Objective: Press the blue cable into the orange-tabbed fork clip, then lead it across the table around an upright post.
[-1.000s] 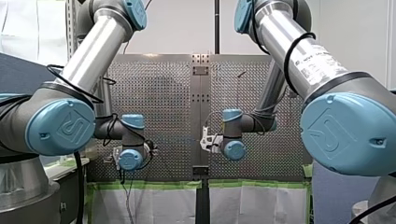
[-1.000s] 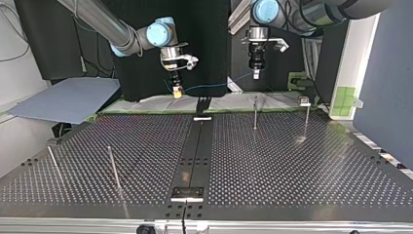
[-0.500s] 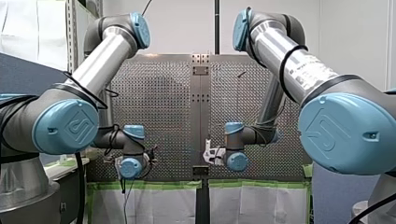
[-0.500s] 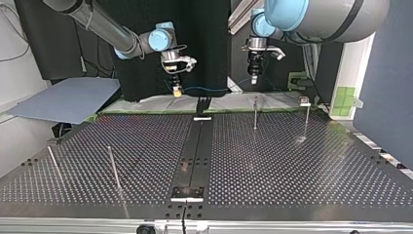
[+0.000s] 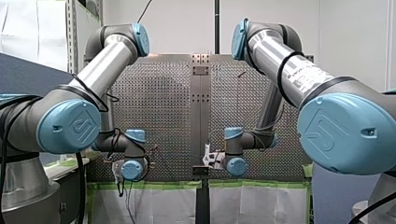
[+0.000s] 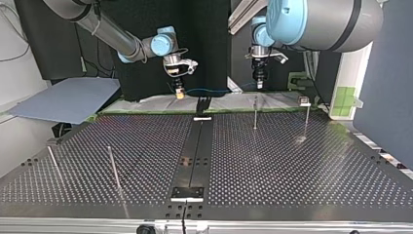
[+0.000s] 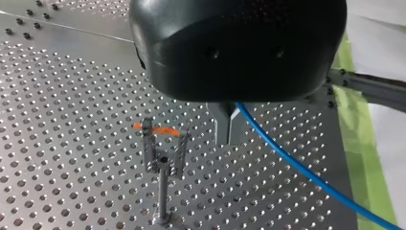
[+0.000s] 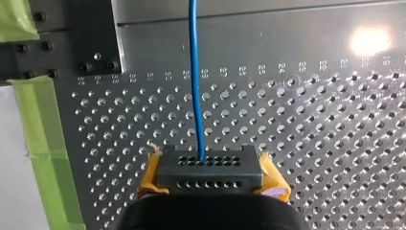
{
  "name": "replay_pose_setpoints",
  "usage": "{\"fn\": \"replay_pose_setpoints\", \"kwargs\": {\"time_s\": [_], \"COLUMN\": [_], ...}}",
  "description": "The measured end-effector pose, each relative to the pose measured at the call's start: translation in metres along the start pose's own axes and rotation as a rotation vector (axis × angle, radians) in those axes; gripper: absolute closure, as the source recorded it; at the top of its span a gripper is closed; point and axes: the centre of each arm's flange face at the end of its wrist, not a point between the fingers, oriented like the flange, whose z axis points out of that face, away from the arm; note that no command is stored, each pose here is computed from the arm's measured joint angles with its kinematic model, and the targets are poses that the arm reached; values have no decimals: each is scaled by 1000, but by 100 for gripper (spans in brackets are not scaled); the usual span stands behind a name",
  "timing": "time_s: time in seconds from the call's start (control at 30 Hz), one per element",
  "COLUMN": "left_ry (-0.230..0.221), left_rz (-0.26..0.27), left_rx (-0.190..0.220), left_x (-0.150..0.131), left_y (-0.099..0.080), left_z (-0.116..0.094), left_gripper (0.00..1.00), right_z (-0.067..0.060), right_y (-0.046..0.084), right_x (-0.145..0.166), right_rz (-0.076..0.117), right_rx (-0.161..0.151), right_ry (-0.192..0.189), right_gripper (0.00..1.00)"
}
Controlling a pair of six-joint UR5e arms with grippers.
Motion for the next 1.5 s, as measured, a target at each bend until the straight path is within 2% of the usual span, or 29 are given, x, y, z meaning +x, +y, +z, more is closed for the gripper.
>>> {"fn": "replay_pose_setpoints", "kwargs": {"time_s": [0.27,0.4,0.6,0.93,1.27,1.37,1.5], "left_ry": [-17,-19,-26,-27,-20,-19,-4], "left_rz": [-5,-1,0,13,23,26,33], "left_rx": [18,-2,-33,-44,-68,-64,-36], "left_x": [-5,-9,-15,-20,-27,-28,-30], "left_y": [0,5,13,22,48,50,47], "left_z": [16,29,45,60,75,79,88], "left_gripper": [100,100,100,100,100,100,100], "right_z": [6,10,14,20,22,24,26], "right_y": [-2,-2,-2,-2,2,3,7], "right_x": [4,6,8,11,12,13,13], "right_rz": [0,2,-1,-2,-2,-2,-1], "right_rx": [14,28,34,34,26,24,17], "right_ry": [10,16,21,21,22,24,25], "right_gripper": [100,100,100,100,100,100,100]}}
